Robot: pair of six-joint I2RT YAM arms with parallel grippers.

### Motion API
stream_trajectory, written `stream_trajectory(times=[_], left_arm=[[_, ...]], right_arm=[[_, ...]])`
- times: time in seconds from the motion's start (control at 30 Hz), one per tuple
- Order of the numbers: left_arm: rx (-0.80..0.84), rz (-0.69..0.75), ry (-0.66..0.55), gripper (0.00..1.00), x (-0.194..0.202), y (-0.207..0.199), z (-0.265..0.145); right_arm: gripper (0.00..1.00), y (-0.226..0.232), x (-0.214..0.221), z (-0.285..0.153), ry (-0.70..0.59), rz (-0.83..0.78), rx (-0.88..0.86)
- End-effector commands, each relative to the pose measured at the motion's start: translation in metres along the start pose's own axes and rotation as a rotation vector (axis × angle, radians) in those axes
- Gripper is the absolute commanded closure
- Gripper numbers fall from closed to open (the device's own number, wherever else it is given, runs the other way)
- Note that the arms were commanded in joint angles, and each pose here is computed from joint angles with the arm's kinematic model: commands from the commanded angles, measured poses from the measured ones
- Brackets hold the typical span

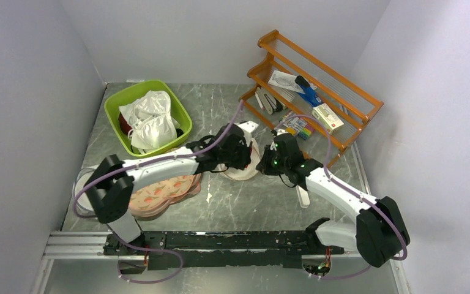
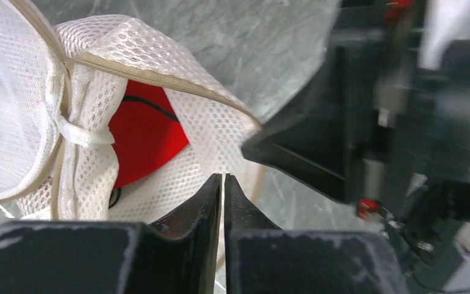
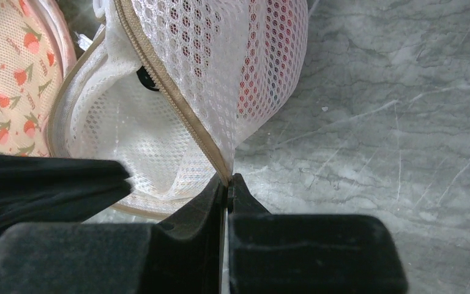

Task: Unzip the laundry bag and remove the bra

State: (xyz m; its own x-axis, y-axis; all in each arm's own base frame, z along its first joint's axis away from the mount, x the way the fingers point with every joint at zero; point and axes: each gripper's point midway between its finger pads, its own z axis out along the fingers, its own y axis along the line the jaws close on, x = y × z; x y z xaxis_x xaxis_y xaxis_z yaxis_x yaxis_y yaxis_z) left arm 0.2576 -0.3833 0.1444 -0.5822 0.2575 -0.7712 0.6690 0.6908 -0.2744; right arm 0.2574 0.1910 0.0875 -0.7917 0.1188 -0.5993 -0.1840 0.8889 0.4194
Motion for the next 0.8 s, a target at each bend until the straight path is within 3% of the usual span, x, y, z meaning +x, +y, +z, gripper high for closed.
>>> stream_trajectory(times=[0.0, 0.17, 0.47, 0.77], left_arm=[[-0.175, 0.034, 0.027, 0.86, 0.001, 0.026, 0.019], [-0.237, 0.015, 0.056, 0.93, 0.011, 0.037, 0.043], [-0.266, -0.145, 0.0, 0.83, 0.008, 0.055, 0.069], [-0.193, -0.232, -0.092, 0.57, -0.011, 0.054, 0.084]], right_arm=[[1.0, 0.0, -0.009, -0.008, -0.038, 0.007, 0.009], [1.0, 0.002, -0.011, -0.01, -0.053, 0.009, -0.004], [1.0, 0.004, -0.011, -0.011, -0.058, 0.009, -0.014], [1.0, 0.008, -0.012, -0.012, -0.06, 0.019, -0.038]])
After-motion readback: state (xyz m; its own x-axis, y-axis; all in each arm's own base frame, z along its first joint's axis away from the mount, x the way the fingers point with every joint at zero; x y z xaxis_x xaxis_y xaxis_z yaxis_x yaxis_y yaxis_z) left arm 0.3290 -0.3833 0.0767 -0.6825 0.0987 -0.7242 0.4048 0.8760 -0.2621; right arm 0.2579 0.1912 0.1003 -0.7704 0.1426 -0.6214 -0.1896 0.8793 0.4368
